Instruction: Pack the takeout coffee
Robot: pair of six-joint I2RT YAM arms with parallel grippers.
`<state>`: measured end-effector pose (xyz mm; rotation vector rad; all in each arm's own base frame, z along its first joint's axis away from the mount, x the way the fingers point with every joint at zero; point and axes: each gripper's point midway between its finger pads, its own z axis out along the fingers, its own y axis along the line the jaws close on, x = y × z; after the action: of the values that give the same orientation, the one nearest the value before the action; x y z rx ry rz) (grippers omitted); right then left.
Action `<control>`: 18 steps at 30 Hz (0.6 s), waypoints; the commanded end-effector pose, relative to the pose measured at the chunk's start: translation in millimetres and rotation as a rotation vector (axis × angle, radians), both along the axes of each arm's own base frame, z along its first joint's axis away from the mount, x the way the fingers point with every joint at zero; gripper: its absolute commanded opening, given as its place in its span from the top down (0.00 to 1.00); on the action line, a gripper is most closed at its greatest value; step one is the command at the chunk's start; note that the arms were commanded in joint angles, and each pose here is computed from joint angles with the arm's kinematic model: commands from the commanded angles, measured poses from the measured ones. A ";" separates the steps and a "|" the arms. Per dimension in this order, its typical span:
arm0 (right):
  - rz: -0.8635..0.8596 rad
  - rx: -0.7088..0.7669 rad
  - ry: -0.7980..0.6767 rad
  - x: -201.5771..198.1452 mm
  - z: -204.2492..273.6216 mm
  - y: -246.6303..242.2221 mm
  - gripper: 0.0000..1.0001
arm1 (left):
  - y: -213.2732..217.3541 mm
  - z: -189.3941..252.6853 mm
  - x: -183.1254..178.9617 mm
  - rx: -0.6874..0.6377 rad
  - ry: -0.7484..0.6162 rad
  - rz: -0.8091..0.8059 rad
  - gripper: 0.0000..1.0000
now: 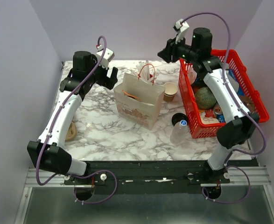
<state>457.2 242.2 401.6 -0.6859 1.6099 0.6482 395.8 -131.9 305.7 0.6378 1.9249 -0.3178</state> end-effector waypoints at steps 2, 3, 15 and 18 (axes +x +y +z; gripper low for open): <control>-0.116 -0.239 0.185 25.6 -98.1 -28.4 0.46 | 8.9 7.3 1.2 0.014 -0.020 0.033 0.02; -0.120 -0.251 0.201 26.3 -105.6 -30.3 0.46 | 10.6 6.1 1.3 0.022 -0.017 0.036 0.02; -0.036 -0.259 0.330 28.9 -156.0 -14.2 0.46 | 11.8 7.2 3.8 0.044 -0.015 0.034 0.01; 0.009 -0.221 0.346 22.5 -151.9 -5.9 0.45 | 12.1 5.0 2.7 0.046 -0.011 0.033 0.02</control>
<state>487.1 225.6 243.2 -0.7554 2.0316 0.5204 396.0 -125.4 300.8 0.6475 1.9486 -0.2808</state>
